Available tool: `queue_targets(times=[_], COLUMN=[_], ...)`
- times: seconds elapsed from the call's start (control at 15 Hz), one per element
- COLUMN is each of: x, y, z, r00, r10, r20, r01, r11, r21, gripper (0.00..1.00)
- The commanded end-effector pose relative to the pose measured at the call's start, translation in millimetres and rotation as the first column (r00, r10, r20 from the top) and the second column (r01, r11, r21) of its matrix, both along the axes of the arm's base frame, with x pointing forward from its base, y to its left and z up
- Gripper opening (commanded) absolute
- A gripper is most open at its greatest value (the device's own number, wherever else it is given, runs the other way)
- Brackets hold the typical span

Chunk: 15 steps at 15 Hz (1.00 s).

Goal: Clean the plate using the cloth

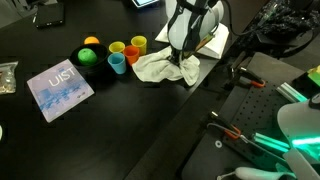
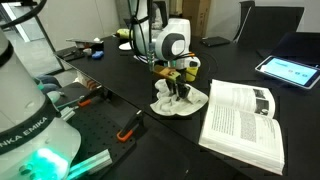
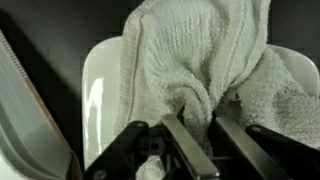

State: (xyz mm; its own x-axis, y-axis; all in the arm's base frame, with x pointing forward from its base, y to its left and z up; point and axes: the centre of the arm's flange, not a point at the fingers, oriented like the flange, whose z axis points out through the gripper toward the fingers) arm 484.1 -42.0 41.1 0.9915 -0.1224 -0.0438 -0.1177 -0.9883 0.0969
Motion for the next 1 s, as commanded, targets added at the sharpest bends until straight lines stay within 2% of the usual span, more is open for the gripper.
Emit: queue_targets(times=[0.0,0.2,0.33,0.73,0.93], x=[-3,-1,-3,-7,2], y=[26,40,35,-14,-25], z=[12,12,7,-4,7], r00=[0.998,0.997,0.998,1.0,1.0], r10=[0.055,0.072,0.06,0.003,-0.012], r20=[0.008,0.009,-0.002,-0.025,0.001], r01=[-0.056,-0.072,-0.06,-0.004,0.012], r11=[0.996,0.992,0.994,1.0,0.999], r21=[0.075,0.107,0.093,-0.017,-0.044], gripper=[0.04,0.04,0.04,0.04,0.04])
